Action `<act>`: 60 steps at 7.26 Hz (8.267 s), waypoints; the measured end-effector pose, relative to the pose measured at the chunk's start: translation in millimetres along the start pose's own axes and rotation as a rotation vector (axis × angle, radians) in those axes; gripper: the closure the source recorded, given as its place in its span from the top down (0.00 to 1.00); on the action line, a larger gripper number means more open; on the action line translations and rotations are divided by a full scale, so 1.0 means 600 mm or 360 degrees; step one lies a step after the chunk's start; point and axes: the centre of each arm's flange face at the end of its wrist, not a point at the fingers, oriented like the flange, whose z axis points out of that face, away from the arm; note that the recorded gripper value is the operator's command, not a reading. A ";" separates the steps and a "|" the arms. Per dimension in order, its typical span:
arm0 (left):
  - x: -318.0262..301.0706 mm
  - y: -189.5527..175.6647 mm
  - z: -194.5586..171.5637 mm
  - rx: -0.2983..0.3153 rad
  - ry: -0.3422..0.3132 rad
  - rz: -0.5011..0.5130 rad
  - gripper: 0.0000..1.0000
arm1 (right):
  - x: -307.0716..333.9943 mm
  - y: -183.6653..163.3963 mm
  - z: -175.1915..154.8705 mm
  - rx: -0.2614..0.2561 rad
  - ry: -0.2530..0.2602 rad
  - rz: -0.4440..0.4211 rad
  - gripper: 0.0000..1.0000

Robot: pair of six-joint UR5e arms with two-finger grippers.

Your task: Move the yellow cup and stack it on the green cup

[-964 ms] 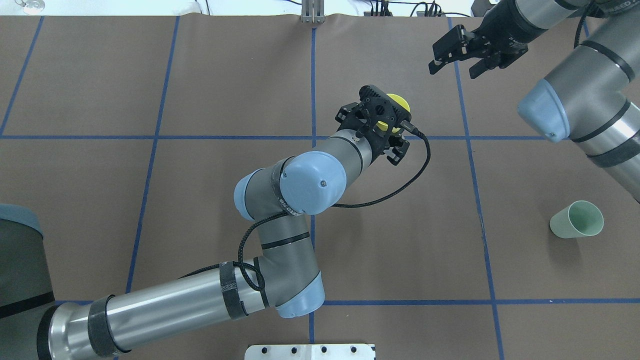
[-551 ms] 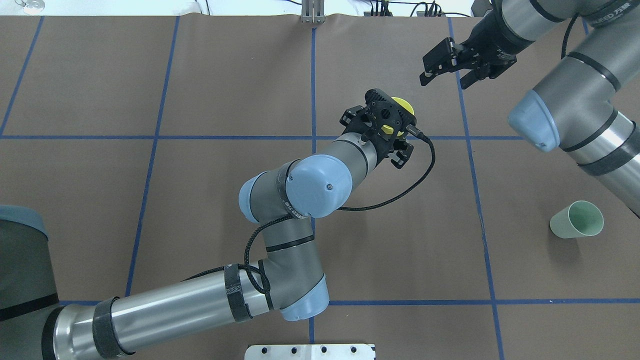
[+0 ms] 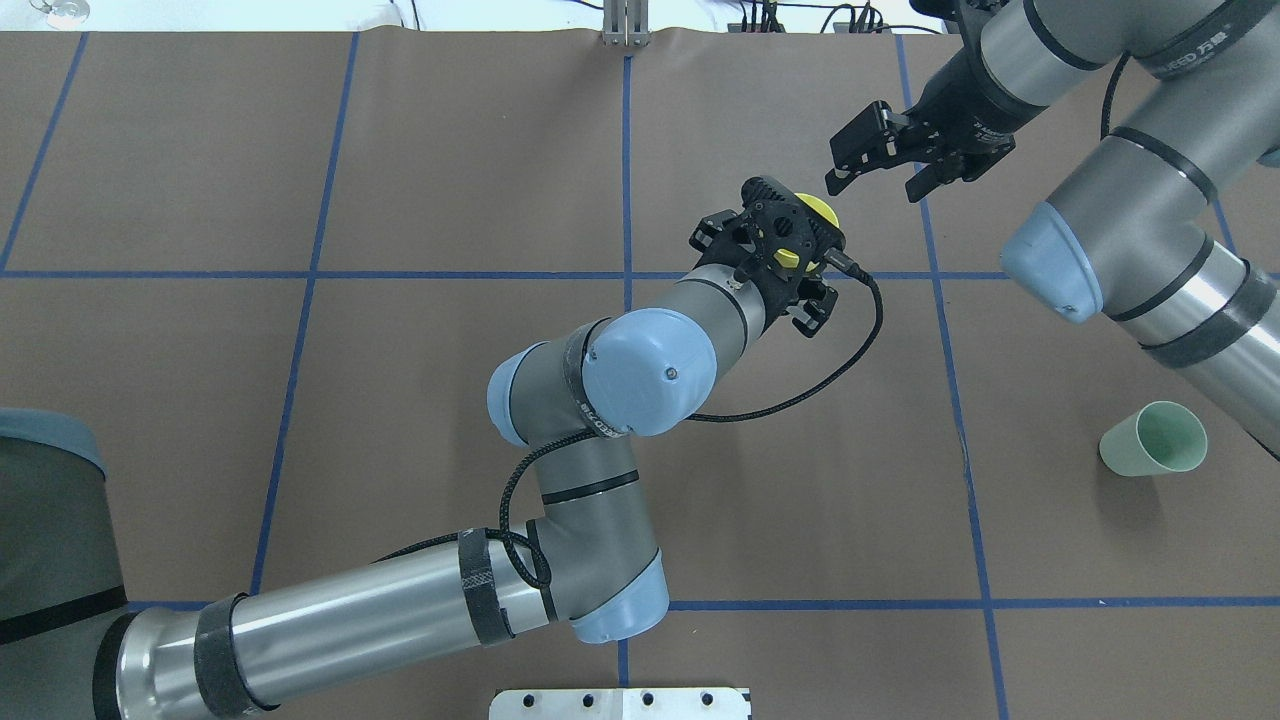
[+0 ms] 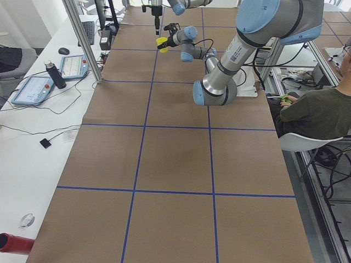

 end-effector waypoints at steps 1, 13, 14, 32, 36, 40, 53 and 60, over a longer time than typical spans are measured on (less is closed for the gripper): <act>0.005 -0.005 -0.002 0.0009 0.0001 0.0000 0.63 | -0.005 0.006 0.000 -0.0043 -0.0037 0.0004 0.96; 0.019 -0.016 -0.016 0.0104 -0.0050 -0.0018 0.63 | -0.014 0.028 0.001 -0.0188 -0.0151 0.0025 0.37; 0.019 -0.016 -0.016 0.0106 -0.0049 -0.0019 0.63 | -0.015 0.028 0.002 -0.0189 -0.0153 0.0025 0.34; -0.353 0.075 0.028 -0.0021 -0.0243 -0.0235 1.00 | 0.357 0.245 -0.119 0.0130 0.0364 0.0311 0.00; -0.570 0.136 -0.001 -0.0229 -0.0314 -0.0407 1.00 | 0.446 0.356 -0.122 -0.0001 0.0513 0.0140 0.00; -0.626 0.167 -0.021 -0.0296 -0.0327 -0.0436 1.00 | 0.491 0.355 -0.089 -0.0064 0.0501 0.0097 0.00; -0.634 0.167 -0.023 -0.0299 -0.0333 -0.0439 1.00 | 0.508 0.359 -0.064 -0.0121 0.0498 0.0113 0.00; -0.638 0.166 -0.023 -0.0297 -0.0339 -0.0440 1.00 | 0.512 0.360 -0.056 -0.0137 0.0502 0.0122 0.99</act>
